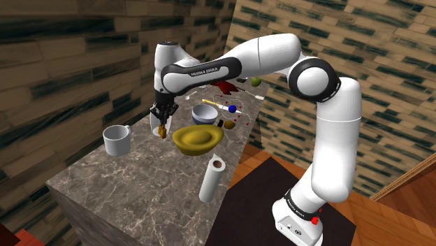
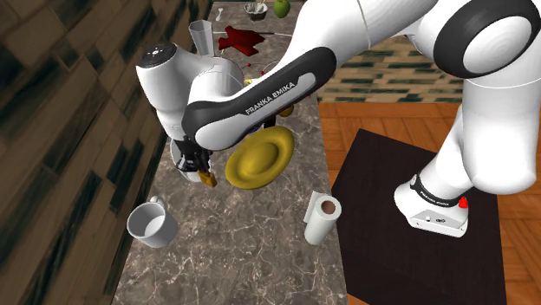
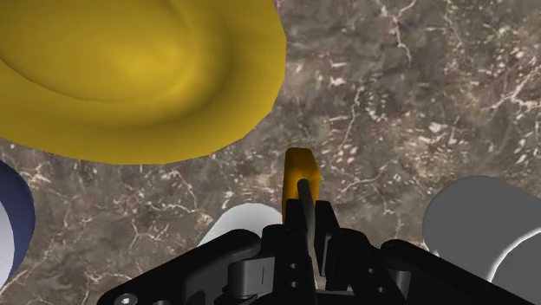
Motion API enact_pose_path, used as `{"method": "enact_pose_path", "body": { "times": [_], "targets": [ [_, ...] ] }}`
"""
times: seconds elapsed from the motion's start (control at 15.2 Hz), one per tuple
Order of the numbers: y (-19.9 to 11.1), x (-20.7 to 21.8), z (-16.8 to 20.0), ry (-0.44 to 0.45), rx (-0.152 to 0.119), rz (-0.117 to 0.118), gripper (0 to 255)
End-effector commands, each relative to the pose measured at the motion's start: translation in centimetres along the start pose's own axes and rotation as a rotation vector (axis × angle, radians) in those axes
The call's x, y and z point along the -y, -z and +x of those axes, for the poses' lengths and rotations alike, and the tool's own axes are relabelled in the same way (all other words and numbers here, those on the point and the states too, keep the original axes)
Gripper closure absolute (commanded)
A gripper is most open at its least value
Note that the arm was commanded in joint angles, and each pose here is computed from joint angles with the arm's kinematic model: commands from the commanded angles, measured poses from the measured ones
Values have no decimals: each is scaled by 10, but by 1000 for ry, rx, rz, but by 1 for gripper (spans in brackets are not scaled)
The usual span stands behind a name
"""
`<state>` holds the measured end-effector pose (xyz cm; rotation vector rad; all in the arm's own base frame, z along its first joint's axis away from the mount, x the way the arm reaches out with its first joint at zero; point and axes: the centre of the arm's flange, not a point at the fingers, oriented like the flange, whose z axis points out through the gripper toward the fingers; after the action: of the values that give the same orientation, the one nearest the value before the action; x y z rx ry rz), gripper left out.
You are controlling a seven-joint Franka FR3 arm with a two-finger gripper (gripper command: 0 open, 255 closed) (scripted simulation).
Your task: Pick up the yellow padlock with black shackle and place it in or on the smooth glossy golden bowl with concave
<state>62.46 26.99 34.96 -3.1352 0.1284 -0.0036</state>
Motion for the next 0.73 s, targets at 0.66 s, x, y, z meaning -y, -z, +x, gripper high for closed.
{"method": "enact_pose_path", "body": {
  "times": [0.66],
  "targets": [
    [64,2,-1,0,0,0,255]
  ]
}}
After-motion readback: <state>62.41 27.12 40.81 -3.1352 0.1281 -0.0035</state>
